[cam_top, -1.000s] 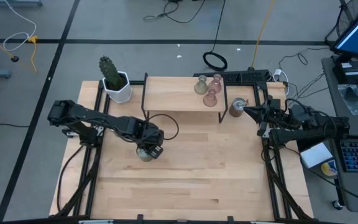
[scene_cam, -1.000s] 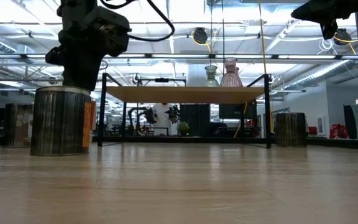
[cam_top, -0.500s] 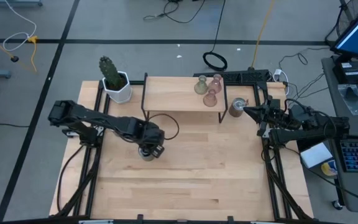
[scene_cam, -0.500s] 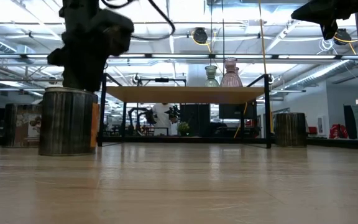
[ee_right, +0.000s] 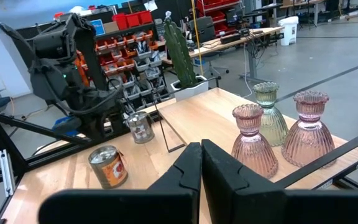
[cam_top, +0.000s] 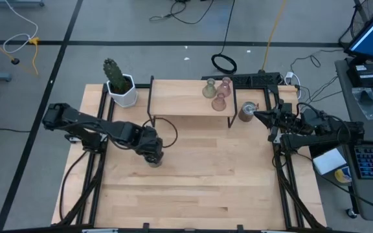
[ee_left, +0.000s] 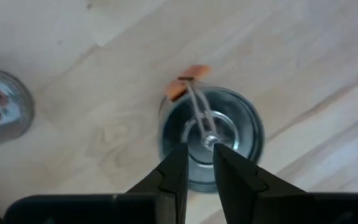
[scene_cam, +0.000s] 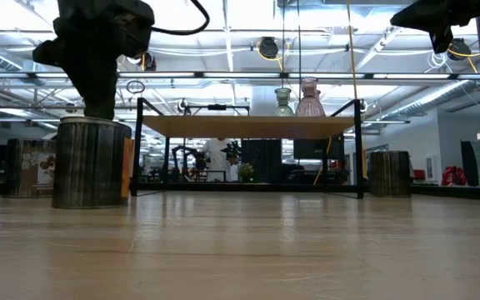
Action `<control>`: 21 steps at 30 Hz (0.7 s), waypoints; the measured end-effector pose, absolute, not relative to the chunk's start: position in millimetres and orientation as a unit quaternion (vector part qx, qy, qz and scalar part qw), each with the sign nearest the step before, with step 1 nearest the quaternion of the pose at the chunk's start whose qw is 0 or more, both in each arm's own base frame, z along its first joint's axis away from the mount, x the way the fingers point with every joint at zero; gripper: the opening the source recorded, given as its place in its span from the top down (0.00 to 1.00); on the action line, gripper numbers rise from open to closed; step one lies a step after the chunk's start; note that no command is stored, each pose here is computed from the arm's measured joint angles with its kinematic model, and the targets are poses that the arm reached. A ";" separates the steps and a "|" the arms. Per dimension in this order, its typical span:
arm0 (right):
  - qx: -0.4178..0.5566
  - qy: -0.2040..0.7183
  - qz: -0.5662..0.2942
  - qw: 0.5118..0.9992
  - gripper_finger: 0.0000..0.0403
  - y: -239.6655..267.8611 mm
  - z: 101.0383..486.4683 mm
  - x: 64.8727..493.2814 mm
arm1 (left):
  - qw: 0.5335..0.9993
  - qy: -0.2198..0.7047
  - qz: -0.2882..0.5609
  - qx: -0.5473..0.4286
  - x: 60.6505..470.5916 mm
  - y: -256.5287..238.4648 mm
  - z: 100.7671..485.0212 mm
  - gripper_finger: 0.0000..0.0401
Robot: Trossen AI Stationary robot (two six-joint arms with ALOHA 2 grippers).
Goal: Pick & Place candle stick holders
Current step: Put the orange scented candle on the shelf
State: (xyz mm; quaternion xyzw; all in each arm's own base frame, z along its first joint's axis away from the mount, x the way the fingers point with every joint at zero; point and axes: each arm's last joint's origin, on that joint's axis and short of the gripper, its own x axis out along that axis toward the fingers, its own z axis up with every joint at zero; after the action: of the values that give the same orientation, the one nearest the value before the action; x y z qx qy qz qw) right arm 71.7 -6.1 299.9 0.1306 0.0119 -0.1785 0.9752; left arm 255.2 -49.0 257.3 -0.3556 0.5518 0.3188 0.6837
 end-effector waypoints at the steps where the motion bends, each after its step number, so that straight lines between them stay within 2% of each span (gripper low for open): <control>1: 0.131 0.012 -0.179 0.975 0.99 -6.1 299.9 71.7 | 0.683 0.552 0.319 -0.356 254.9 -50.8 257.2 0.81; 21: 0.134 0.011 -0.179 0.975 0.99 -6.1 299.9 71.7 | 0.665 0.553 0.317 -0.390 248.8 -73.6 224.1 0.81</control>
State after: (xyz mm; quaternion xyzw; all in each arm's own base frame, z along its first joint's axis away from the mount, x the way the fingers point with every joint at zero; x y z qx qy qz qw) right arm 71.7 -6.1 299.9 0.1340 0.0110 -0.1787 0.9747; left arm 248.8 -73.6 224.1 -0.3897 0.5533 0.3165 0.6647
